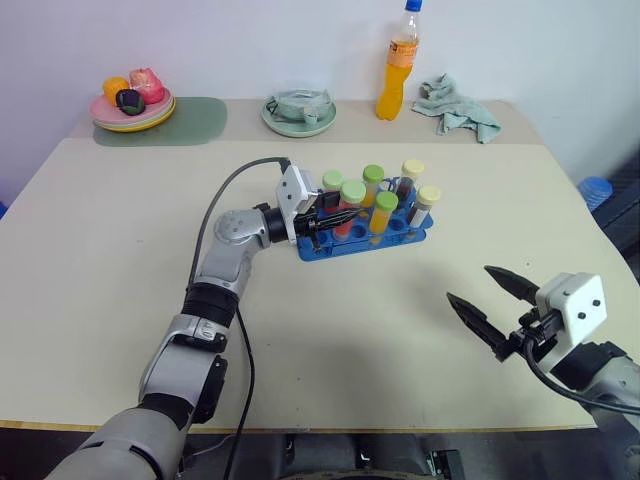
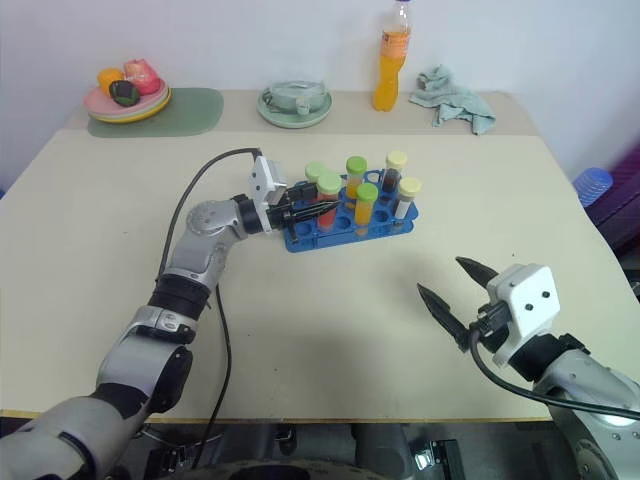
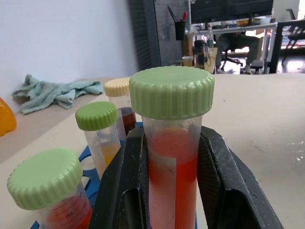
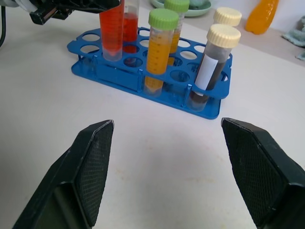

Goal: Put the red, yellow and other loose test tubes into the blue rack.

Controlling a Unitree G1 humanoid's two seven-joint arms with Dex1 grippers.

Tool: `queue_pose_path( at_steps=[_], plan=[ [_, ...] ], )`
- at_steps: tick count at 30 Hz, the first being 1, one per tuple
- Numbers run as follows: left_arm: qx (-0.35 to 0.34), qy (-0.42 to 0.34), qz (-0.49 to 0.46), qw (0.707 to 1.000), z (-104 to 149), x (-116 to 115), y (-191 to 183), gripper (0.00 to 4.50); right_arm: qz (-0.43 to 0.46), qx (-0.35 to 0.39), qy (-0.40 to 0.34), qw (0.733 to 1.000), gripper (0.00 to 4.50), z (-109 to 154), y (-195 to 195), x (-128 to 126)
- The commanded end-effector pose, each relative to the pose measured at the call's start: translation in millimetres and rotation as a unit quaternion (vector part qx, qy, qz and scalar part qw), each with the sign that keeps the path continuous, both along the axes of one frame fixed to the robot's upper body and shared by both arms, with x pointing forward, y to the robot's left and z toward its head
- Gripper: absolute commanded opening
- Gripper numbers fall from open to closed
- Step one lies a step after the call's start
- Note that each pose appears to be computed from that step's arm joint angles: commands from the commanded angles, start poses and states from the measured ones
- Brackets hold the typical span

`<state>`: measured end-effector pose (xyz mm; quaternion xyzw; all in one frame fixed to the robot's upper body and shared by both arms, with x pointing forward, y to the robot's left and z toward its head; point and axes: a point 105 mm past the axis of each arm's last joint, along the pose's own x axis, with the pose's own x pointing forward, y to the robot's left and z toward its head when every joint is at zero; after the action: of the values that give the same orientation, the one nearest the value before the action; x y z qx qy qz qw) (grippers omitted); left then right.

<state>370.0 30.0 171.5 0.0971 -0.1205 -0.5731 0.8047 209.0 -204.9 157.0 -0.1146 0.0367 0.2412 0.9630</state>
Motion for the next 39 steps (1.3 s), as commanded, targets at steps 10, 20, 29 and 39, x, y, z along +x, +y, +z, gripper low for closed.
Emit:
queue_pose_path(
  at_steps=[10, 20, 29, 39],
  plan=[
    [0.034, 0.041, 0.0, 0.999, -26, -4, 3, 0.76, 0.013, -0.014, -0.032, 0.999, 3.7, 11, 5, -1],
    [0.036, 0.045, 0.014, 0.998, -27, 1, 9, 0.76, 0.012, -0.015, -0.032, 0.999, 3.7, 10, 5, -1],
    [0.037, 0.049, 0.019, 0.998, -29, 2, 13, 0.76, 0.01, -0.016, -0.032, 0.999, 3.7, 9, 3, -2],
    [0.029, 0.068, 0.043, 0.996, -30, 10, 18, 0.76, 0.012, -0.017, -0.033, 0.999, 3.7, 10, 3, -2]
  ],
)
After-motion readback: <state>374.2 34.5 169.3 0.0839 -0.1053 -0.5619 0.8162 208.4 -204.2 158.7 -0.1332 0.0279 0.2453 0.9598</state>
